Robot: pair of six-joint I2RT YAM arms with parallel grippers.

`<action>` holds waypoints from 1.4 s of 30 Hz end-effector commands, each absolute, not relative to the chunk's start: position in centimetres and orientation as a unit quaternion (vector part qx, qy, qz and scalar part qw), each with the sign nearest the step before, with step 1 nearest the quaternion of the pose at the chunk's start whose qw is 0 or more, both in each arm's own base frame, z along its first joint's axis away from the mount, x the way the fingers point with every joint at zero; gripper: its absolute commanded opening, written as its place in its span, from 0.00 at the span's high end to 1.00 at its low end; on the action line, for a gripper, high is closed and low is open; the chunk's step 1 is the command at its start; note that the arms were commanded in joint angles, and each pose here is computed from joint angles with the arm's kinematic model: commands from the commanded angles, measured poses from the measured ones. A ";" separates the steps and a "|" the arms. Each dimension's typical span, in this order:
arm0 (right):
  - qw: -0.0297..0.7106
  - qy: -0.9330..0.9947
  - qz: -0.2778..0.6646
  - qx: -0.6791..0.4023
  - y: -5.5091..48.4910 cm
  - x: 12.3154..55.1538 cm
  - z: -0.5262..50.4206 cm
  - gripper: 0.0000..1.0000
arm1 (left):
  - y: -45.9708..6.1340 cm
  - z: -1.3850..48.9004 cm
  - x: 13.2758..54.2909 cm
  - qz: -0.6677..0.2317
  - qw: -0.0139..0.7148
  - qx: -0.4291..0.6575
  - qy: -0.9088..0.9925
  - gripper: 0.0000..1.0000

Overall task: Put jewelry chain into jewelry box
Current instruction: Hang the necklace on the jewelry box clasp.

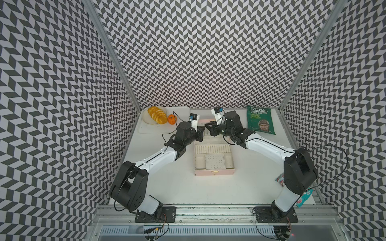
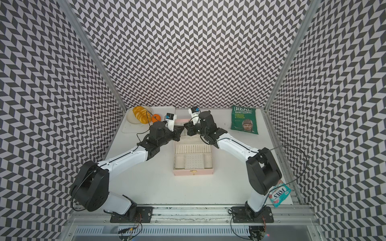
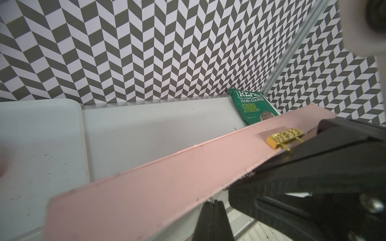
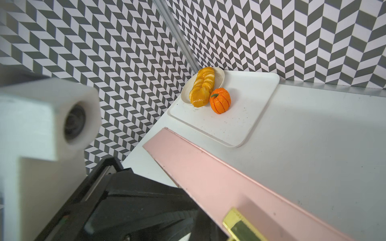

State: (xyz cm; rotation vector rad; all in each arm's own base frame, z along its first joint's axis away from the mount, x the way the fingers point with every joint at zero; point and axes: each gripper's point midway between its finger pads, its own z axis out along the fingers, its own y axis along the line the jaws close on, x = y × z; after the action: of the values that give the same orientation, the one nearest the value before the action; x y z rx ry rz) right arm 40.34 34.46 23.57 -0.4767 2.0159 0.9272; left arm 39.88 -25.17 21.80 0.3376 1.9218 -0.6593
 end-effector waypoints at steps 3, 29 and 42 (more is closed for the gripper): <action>0.415 0.791 0.410 -0.185 34.7 40.3 25.6 1.00 | -25.0 22.1 39.6 -0.272 0.517 0.138 0.799 1.00; 0.384 0.812 0.408 -0.165 33.4 41.2 22.0 0.92 | -25.1 21.4 39.8 -0.269 0.512 0.139 0.804 1.00; 0.395 0.808 0.405 -0.162 33.0 41.1 23.0 0.76 | -25.2 20.6 39.9 -0.268 0.505 0.140 0.808 1.00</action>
State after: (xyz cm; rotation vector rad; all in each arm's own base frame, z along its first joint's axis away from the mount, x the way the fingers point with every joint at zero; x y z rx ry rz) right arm 40.69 33.46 22.08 -0.4240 2.0857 1.0477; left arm 39.87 -25.13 21.62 0.3367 1.9285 -0.6561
